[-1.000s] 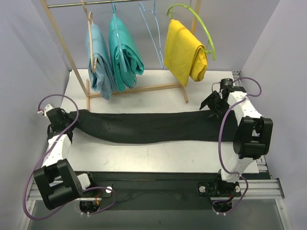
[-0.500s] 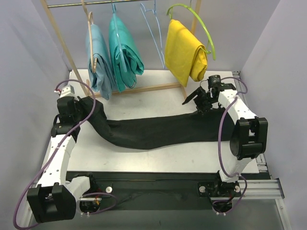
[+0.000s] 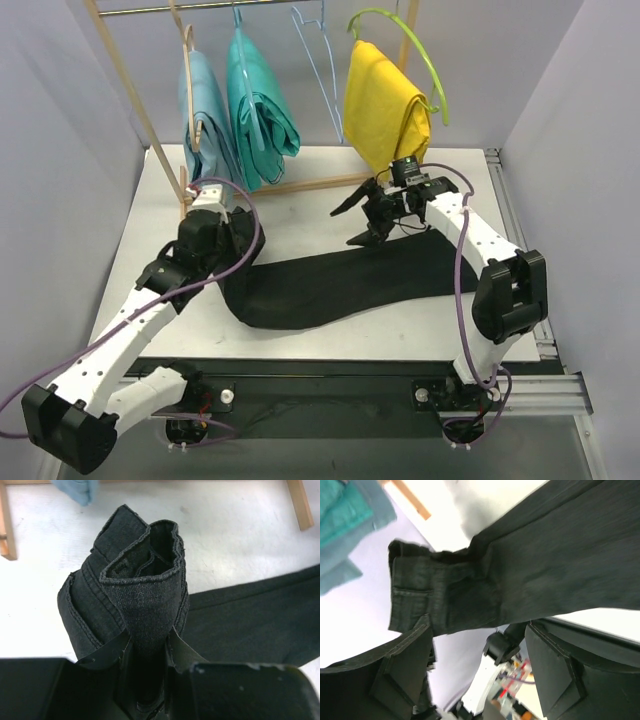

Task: Place the trousers on the hanger
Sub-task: Fold the trousers at the center of the board.

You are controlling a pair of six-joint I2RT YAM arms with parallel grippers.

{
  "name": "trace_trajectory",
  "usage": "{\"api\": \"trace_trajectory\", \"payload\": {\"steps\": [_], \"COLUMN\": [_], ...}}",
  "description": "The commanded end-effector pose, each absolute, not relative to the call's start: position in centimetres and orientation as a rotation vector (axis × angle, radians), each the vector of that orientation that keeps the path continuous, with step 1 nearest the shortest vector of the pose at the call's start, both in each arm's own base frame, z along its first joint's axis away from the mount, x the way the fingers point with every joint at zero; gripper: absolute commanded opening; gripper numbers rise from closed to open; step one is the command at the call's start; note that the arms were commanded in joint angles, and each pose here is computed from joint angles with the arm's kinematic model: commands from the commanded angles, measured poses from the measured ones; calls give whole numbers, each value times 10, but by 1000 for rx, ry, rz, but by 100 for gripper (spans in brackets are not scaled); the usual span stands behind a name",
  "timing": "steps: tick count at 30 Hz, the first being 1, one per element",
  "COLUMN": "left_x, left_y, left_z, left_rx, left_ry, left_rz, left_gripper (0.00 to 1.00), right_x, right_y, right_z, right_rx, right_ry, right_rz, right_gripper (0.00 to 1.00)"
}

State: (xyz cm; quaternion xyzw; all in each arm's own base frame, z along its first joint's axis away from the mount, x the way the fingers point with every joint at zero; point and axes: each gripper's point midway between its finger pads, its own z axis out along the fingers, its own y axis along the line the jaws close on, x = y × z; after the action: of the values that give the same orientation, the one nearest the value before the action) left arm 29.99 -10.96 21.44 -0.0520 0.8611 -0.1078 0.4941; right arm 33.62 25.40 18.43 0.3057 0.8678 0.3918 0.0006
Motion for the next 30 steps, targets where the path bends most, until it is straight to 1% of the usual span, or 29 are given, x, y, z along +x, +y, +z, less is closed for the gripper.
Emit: {"api": "trace_trajectory", "payload": {"steps": [1, 9, 13, 18, 24, 30], "left_x": [298, 282, 278, 273, 269, 269], "left_y": [-127, -170, -201, -245, -284, -316], "left_z": [247, 250, 249, 246, 243, 243], "left_rx": [-121, 0, 87, 217, 342, 432], "left_ry": [2002, 1987, 1977, 1965, 1944, 1915], "left_rz": [-214, -130, -126, -140, -155, -186], "left_gripper": [0, 0, 0, 0, 0, 0], "right_x": [327, 312, 304, 291, 274, 265], "right_y": [282, 318, 324, 325, 315, 311], "right_z": [222, 231, 229, 217, 191, 182], "right_rx": [888, 831, 808, 786, 799, 734], "right_ry": [2675, 2689, 2713, 2763, 2832, 2871], "right_rz": [1419, 1525, 1535, 1524, 1455, 1427], "right_gripper": [76, 77, 77, 77, 77, 77]}}
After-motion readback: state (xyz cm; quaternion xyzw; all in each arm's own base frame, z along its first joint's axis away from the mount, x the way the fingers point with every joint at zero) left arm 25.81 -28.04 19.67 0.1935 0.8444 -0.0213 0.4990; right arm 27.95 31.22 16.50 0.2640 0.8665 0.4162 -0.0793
